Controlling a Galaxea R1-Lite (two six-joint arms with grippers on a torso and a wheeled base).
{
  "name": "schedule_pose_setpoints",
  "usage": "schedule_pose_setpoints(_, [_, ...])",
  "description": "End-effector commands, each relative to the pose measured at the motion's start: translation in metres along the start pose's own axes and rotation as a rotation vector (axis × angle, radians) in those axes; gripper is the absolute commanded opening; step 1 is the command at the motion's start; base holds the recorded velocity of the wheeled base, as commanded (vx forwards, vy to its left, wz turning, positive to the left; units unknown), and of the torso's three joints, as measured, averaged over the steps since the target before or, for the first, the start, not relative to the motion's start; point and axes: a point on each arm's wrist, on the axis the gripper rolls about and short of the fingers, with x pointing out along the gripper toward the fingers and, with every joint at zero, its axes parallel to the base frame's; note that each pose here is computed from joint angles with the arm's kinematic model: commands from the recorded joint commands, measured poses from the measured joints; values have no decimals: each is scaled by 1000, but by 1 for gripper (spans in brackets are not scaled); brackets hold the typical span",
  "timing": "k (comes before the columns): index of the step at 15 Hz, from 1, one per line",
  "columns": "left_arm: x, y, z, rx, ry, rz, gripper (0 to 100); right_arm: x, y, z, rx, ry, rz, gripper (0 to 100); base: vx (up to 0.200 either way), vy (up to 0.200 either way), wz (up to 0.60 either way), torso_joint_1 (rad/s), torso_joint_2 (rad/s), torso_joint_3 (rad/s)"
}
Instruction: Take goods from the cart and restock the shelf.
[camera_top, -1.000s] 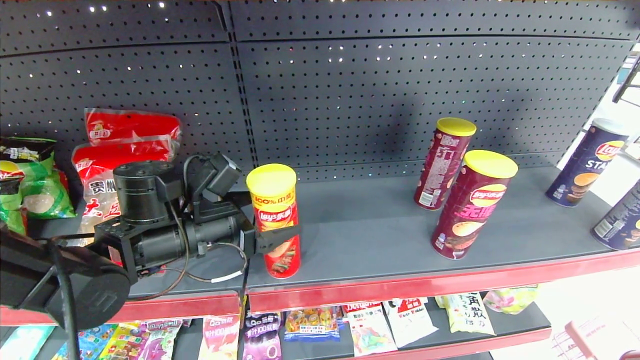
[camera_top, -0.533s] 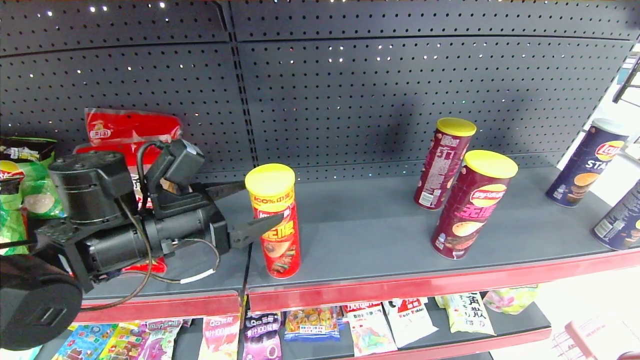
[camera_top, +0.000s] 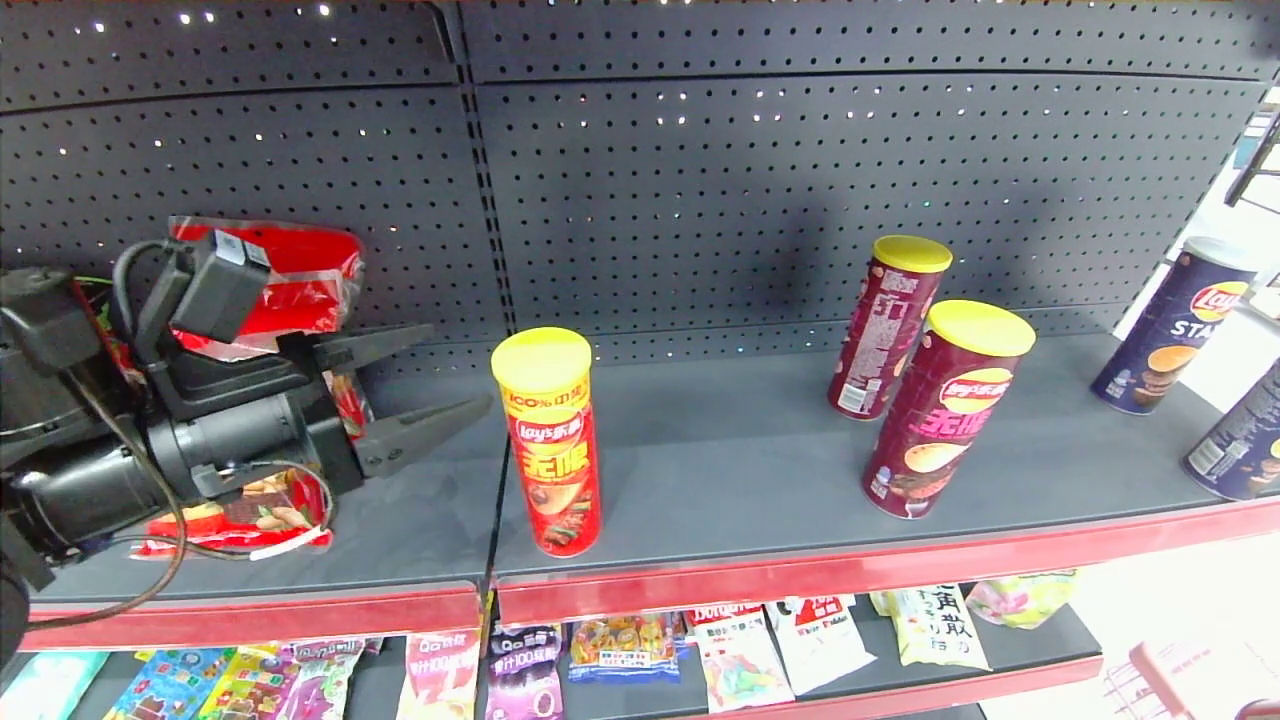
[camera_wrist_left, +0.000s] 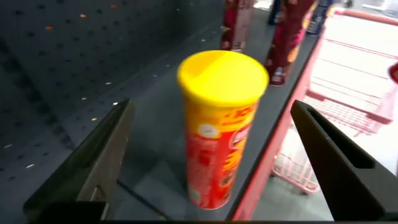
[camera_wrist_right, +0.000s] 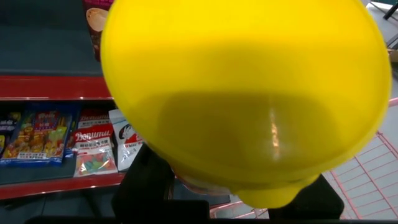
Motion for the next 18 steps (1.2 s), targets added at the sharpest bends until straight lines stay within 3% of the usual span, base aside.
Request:
schedule_pose_setpoints(1, [-32, 15, 13, 30, -22, 176, 100, 7, -3, 22, -67, 47, -38, 0, 0, 0, 0, 0, 0, 0])
schedule_pose_setpoints(2, [-45, 22, 16, 29, -16, 265, 100, 12, -2, 24, -150, 62, 17, 0, 0, 0, 0, 0, 0, 0])
schedule_pose_setpoints(3, [-58, 27, 18, 26, -10, 329, 100, 16, 1, 20, -147, 50, 144, 0, 0, 0, 0, 0, 0, 0])
schedule_pose_setpoints(5, [-84, 20, 25, 12, 6, 417, 100, 20, 1, 22, -129, 50, 119, 0, 0, 0, 0, 0, 0, 0])
schedule_pose_setpoints(7, [-100, 2, 25, -5, 20, 438, 100, 20, -2, 35, -121, 33, 110, 0, 0, 0, 0, 0, 0, 0])
schedule_pose_setpoints(8, [-118, -32, 21, -16, 25, 416, 100, 26, -4, 52, -122, 37, 131, 0, 0, 0, 0, 0, 0, 0])
schedule_pose_setpoints(10, [-142, -77, 13, -49, 45, 339, 100, 35, -3, 60, -122, 44, 206, 0, 0, 0, 0, 0, 0, 0])
schedule_pose_setpoints(12, [-164, -118, 3, -102, 87, 321, 100, 39, -2, 63, -121, 52, 225, 0, 0, 0, 0, 0, 0, 0])
schedule_pose_setpoints(13, [-172, -132, 2, -105, 91, 315, 100, 40, -2, 66, -115, 48, 243, 0, 0, 0, 0, 0, 0, 0])
schedule_pose_setpoints(15, [-178, -144, 2, -61, 86, 253, 100, 41, -2, 66, -99, 49, 253, 0, 0, 0, 0, 0, 0, 0])
schedule_pose_setpoints(16, [-178, -143, -1, -29, 111, 261, 100, 41, -2, 66, -96, 50, 256, 0, 0, 0, 0, 0, 0, 0])
schedule_pose_setpoints(18, [-175, -136, -6, -19, 162, 373, 100, 41, -2, 65, -90, 56, 257, 0, 0, 0, 0, 0, 0, 0])
